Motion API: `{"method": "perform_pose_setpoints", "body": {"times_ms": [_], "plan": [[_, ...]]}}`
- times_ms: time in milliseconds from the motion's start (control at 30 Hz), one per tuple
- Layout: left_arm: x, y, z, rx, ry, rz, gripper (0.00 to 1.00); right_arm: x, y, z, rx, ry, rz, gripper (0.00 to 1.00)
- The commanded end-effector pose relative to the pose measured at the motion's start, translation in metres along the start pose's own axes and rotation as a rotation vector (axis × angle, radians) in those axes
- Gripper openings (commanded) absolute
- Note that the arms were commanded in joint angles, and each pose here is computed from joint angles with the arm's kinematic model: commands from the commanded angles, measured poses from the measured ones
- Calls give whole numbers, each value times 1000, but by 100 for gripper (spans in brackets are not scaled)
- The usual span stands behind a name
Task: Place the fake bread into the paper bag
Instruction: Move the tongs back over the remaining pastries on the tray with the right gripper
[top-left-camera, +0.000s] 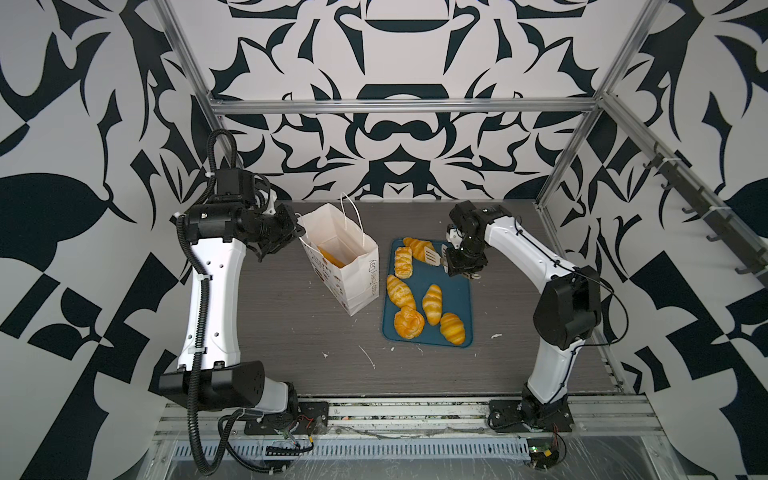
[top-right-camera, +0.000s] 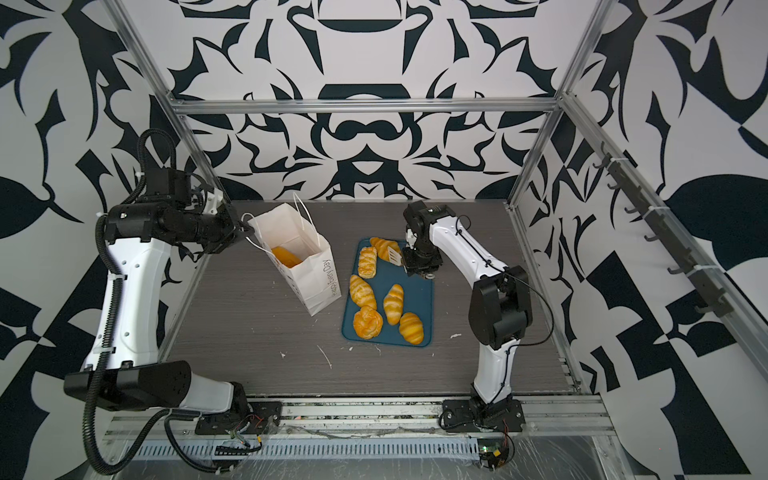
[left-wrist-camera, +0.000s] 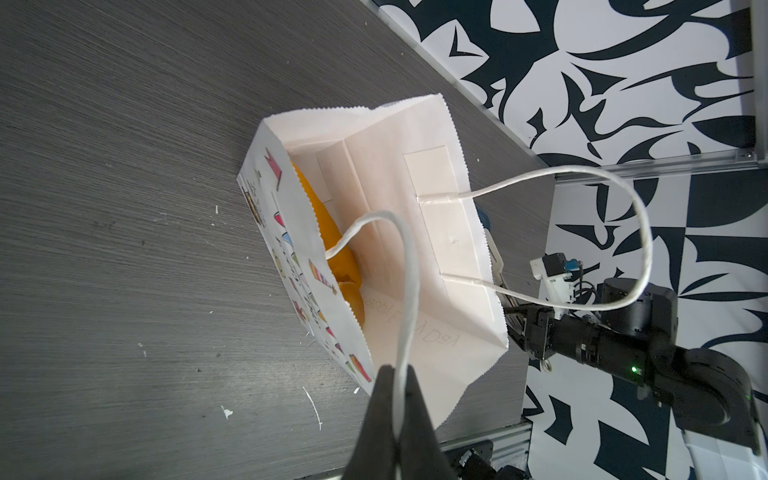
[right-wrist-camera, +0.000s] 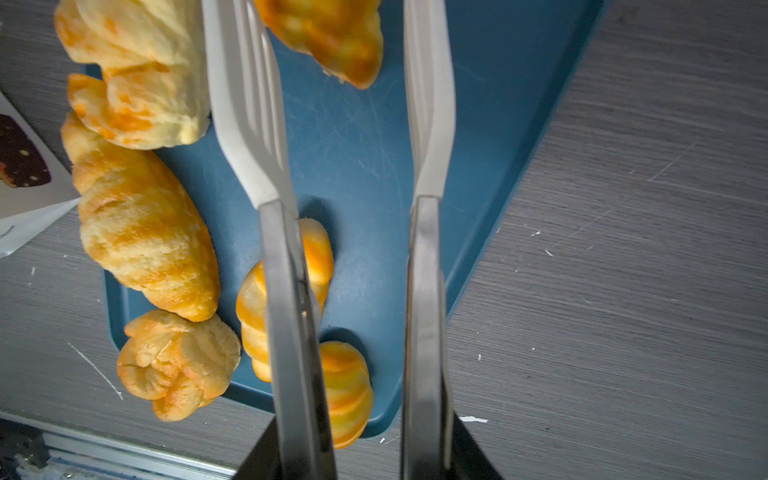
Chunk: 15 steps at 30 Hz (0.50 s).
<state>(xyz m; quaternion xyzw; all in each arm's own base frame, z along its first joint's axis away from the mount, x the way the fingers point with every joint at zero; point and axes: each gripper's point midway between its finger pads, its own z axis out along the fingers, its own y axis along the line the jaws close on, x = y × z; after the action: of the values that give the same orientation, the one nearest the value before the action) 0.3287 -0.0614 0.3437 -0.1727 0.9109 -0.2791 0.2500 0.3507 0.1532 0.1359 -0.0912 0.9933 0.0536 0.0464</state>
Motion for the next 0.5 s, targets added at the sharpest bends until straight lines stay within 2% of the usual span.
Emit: {"method": "perform_pose_setpoints", "body": {"times_ms": [0, 467], "plan": [[3, 2, 2, -1, 25, -30, 0, -11, -3, -16, 27, -59, -22, 46], [-1, 0, 4, 20, 30, -47, 0, -17, 13, -8, 14, -66, -77, 49]]}}
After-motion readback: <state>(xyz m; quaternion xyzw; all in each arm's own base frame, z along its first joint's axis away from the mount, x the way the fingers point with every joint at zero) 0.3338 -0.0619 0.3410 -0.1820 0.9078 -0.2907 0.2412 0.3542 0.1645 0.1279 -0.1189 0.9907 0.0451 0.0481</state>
